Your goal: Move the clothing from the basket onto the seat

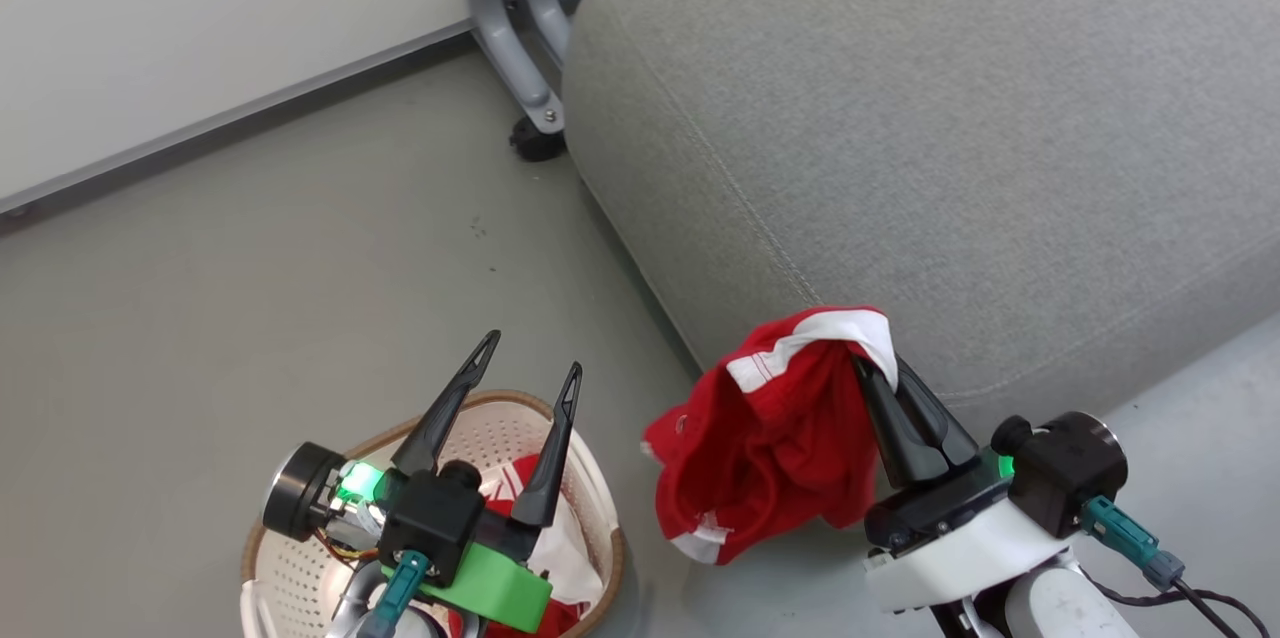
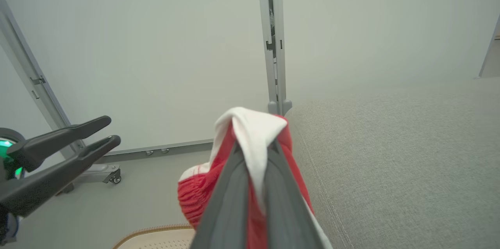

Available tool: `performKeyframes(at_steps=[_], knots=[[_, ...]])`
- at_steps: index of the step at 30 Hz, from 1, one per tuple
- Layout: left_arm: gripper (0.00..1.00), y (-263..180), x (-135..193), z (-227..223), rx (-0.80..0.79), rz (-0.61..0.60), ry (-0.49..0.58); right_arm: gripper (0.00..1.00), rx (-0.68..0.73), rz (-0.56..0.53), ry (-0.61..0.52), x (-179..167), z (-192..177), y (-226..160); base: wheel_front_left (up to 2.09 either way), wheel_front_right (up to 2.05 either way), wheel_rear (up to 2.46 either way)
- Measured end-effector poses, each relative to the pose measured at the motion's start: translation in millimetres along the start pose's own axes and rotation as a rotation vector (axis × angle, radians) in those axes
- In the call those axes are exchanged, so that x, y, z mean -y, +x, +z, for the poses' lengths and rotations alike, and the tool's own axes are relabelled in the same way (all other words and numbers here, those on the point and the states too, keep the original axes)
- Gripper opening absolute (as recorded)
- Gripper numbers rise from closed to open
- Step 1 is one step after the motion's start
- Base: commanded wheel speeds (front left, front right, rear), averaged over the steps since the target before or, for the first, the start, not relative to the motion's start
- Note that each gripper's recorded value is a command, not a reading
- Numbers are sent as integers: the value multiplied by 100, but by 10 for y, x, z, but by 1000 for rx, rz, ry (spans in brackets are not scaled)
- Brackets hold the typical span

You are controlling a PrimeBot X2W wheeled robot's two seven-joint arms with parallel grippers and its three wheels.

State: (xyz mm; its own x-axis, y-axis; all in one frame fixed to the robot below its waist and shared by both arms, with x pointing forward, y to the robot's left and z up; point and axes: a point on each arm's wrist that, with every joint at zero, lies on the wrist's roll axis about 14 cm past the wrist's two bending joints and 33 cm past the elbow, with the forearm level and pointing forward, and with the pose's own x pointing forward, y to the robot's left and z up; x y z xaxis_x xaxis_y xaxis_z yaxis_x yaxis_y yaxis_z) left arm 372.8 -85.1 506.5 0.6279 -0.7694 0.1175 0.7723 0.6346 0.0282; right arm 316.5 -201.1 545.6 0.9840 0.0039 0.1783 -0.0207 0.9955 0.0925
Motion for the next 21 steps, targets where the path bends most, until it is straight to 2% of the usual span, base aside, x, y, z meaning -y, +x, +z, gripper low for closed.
performKeyframes(at_steps=[10, 14, 21], knots=[[100, 89, 56, -263, -37, -65, -15, 0, -63, -122, -51, 357, -137, -70, 0, 0, 0], [100, 146, -6, -332, -37, -65, -20, 0, -12, -163, -80, 546, 9, 116, 0, 0, 0], [100, 255, -192, -547, -46, -74, -36, 0, 127, -191, -276, 1034, 527, 716, 0, 0, 0]])
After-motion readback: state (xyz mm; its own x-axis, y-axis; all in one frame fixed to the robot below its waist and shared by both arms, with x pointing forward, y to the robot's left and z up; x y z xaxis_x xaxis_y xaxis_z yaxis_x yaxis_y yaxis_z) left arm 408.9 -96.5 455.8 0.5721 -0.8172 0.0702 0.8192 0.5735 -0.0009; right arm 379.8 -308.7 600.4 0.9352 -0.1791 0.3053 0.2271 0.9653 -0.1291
